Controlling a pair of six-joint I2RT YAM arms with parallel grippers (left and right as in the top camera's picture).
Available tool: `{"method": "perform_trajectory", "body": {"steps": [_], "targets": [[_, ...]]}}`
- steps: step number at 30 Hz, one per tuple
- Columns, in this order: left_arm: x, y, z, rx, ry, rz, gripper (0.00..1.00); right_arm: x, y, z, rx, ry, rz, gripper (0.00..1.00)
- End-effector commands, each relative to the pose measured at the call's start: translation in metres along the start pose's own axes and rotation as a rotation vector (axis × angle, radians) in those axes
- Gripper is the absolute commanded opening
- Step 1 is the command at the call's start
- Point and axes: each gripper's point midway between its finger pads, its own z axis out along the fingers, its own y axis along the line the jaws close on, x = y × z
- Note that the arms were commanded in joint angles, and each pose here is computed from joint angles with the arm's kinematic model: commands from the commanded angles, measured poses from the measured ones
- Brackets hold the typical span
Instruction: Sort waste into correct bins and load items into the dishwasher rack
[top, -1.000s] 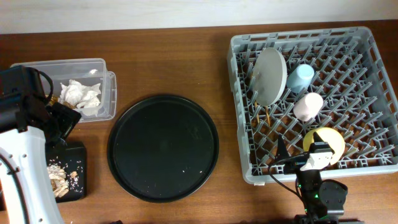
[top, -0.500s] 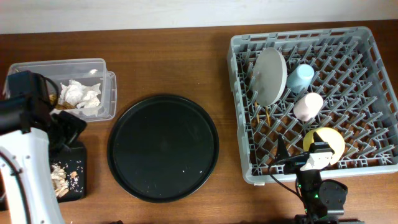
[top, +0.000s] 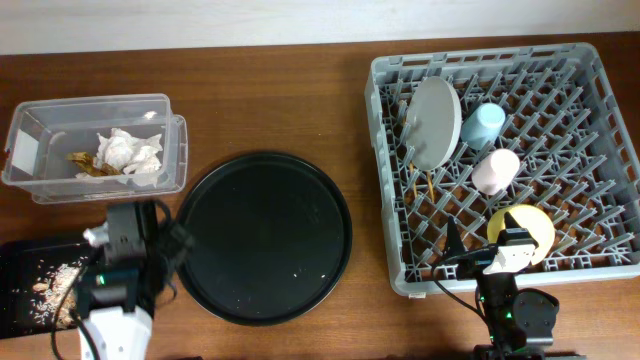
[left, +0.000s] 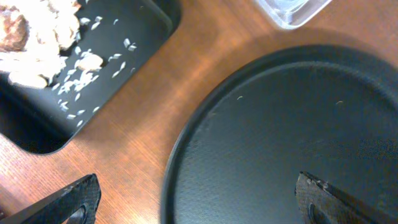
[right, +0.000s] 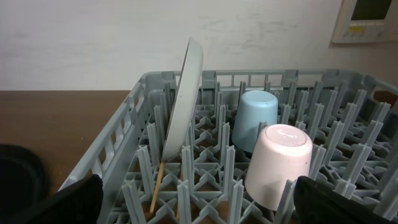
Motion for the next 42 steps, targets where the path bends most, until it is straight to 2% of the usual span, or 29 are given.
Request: {"method": "perform_trajectory", "body": {"steps": [1,2,8,12,19,30,34,42], "targets": [[0.009,0.020,0.001,-0.021,-0.061,0.008,0.99,0.002,-0.004,0.000,0.018,0.003,-0.006,0.98],[0.009,0.021,0.000,-0.011,-0.073,0.005,0.99,0.002,-0.004,0.000,0.018,0.003,-0.006,0.98],[-0.002,-0.013,-0.018,0.171,-0.243,0.237,0.99,0.002,-0.004,0.000,0.018,0.003,-0.006,0.98],[0.008,-0.057,-0.022,0.389,-0.341,0.453,0.99,0.002,-0.004,0.000,0.018,0.003,-0.006,0.98],[0.032,-0.074,-0.002,0.576,-0.464,0.473,0.99,0.002,-0.004,0.000,0.018,0.003,-0.006,0.98],[0.027,-0.073,-0.018,0.734,-0.687,0.398,0.99,0.002,-0.004,0.000,0.018,0.003,-0.006,0.98],[0.027,-0.077,-0.018,0.741,-0.762,0.471,0.99,0.002,-0.004,0.000,0.018,0.003,-0.006,0.98],[0.028,-0.072,-0.011,0.628,-0.835,0.693,0.99,0.002,-0.004,0.000,0.018,0.003,-0.006,0.98]]}}
